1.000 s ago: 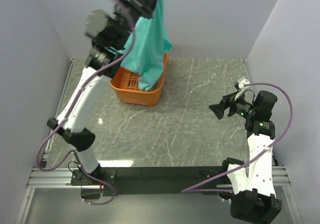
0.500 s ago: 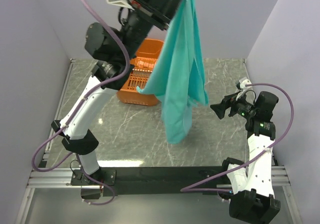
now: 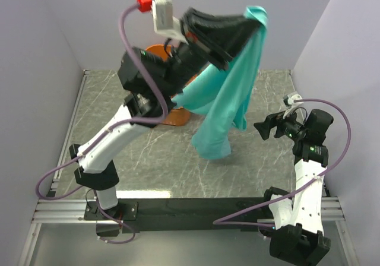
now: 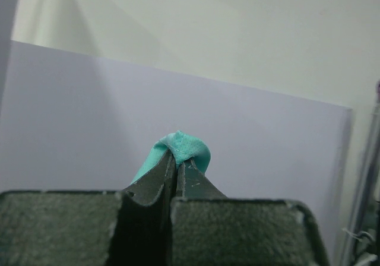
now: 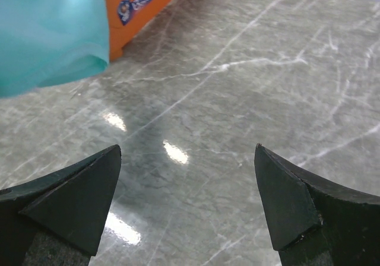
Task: Fold and stack the t-shirts
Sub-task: Move the tshirt to the center of the board
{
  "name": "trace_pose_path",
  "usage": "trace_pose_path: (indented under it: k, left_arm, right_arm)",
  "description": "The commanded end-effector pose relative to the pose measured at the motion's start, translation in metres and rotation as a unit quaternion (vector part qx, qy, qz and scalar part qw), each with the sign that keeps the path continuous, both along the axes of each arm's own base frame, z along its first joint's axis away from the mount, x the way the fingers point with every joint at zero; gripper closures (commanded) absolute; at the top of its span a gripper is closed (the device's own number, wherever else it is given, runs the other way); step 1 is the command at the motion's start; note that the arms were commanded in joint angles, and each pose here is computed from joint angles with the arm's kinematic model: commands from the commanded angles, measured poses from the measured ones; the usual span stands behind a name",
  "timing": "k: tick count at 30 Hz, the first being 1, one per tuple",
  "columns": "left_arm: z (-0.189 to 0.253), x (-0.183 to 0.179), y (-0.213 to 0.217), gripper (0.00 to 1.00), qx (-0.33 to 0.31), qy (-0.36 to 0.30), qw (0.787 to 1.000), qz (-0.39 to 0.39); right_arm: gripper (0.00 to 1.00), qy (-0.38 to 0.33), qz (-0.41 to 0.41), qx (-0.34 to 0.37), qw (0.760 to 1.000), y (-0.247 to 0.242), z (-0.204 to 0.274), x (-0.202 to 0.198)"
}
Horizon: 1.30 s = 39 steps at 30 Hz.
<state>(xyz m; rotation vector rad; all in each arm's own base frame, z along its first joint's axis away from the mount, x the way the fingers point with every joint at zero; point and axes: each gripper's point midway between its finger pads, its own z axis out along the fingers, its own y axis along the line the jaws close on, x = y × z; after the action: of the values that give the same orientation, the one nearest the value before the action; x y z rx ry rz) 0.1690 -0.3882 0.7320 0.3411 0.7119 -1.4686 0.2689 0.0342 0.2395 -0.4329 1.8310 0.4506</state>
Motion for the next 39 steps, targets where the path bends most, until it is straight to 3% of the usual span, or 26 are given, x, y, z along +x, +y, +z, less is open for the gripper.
trace_pose_path:
  k: [1,5,12,16,22,31,39]
  left_arm:
    - [0.04,-0.073,0.022,0.99,-0.053,-0.079,0.995,0.006]
    - [0.053,-0.123,0.032,0.99,-0.079,-0.124,0.989,0.031]
    - [0.052,-0.122,0.033,0.99,-0.075,-0.114,0.985,0.107]
    - [0.037,-0.084,0.027,0.99,-0.047,-0.084,0.976,0.196]
    - [0.013,-0.005,0.024,0.99,-0.02,-0.031,0.975,0.22]
    - [-0.013,0.07,0.012,0.99,-0.002,0.012,0.983,0.184]
    - [-0.059,0.098,-0.026,0.99,0.043,0.048,0.99,0.129]
  right_arm:
    - [0.01,-0.01,-0.032,-0.011,0.999,-0.013,0.008,0.006]
    - [0.01,-0.008,-0.036,-0.004,0.999,-0.015,0.008,0.005]
    - [0.01,-0.008,-0.032,-0.001,0.999,-0.014,0.009,0.004]
    - [0.01,-0.006,-0.035,0.0,0.999,-0.016,0.009,0.003]
    - [0.01,-0.001,-0.034,0.003,0.999,-0.017,0.008,0.003]
    - [0.01,0.002,-0.029,0.006,1.0,-0.017,0.006,0.002]
    - [0.01,0.007,-0.027,0.008,1.0,-0.017,0.004,0.003]
